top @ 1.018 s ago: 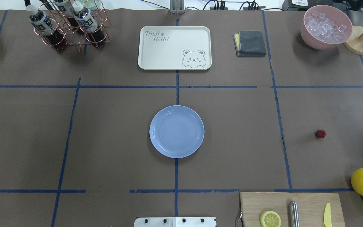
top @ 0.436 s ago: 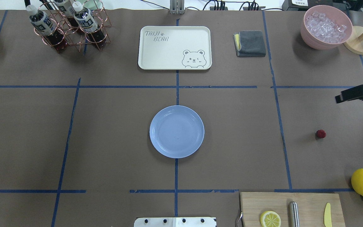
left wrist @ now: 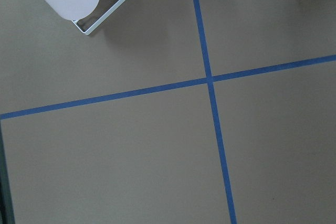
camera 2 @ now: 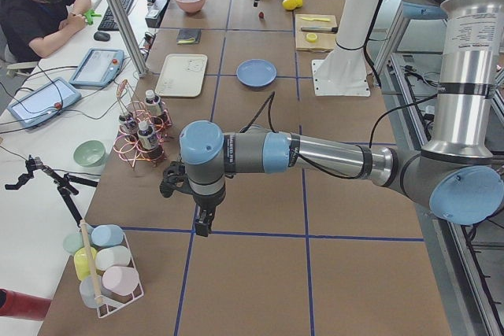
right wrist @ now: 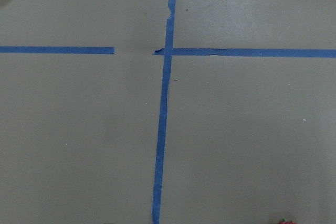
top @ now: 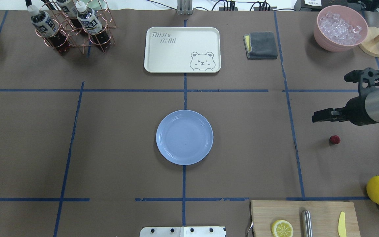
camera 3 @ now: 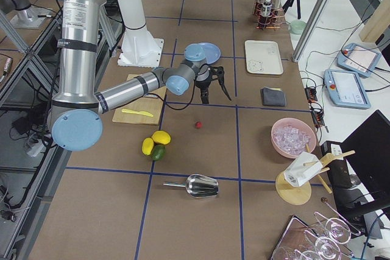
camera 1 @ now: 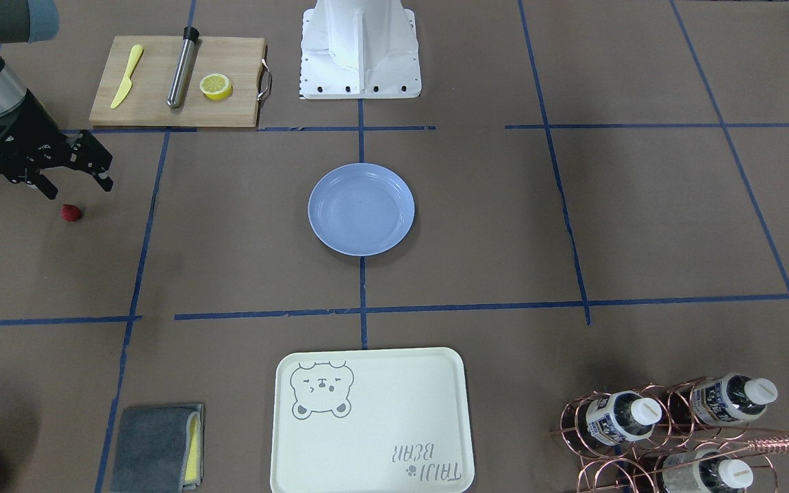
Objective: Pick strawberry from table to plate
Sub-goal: 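Move the right gripper down over the red strawberry, then close the right gripper on the strawberry and lift it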
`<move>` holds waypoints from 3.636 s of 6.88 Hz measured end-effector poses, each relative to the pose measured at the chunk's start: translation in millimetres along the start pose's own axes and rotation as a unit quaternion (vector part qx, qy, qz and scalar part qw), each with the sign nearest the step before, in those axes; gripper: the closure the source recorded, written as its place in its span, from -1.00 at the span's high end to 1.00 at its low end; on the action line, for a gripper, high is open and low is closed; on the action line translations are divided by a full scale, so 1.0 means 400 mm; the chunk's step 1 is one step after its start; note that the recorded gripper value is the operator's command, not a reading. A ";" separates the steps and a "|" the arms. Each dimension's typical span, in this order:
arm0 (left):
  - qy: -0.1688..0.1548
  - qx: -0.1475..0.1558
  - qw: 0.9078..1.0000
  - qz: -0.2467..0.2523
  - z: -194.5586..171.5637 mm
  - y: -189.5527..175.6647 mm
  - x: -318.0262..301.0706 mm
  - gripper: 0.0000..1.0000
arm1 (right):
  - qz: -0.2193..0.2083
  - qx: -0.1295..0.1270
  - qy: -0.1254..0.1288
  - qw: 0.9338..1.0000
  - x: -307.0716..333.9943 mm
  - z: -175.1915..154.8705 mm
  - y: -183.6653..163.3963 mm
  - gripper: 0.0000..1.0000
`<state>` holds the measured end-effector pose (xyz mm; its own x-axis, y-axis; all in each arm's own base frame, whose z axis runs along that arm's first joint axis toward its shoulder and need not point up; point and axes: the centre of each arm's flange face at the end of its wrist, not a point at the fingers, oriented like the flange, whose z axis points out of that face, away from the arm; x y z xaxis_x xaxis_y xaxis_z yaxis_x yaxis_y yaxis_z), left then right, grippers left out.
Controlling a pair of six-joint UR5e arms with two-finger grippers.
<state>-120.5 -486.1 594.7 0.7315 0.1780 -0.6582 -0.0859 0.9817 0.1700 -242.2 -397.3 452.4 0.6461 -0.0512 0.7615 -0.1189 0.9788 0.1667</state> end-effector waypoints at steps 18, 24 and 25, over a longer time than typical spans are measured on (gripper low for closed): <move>0.001 0.003 1.000 0.007 0.005 -0.007 0.006 1.00 | -0.065 -0.012 0.070 0.995 0.167 0.236 0.072 0.39; 0.001 0.004 1.000 0.008 0.004 -0.007 0.007 1.00 | -0.064 -0.019 0.070 0.995 0.176 0.234 0.083 0.43; 0.001 0.003 1.000 0.008 0.004 -0.007 0.007 1.00 | -0.065 -0.020 0.069 0.995 0.174 0.236 0.086 0.08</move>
<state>-117.1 -488.2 593.5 0.7289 0.1931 -0.6568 -0.0925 0.9784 0.1849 -272.5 -386.0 570.2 0.7522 -0.1528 0.6410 0.0009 0.9730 0.2309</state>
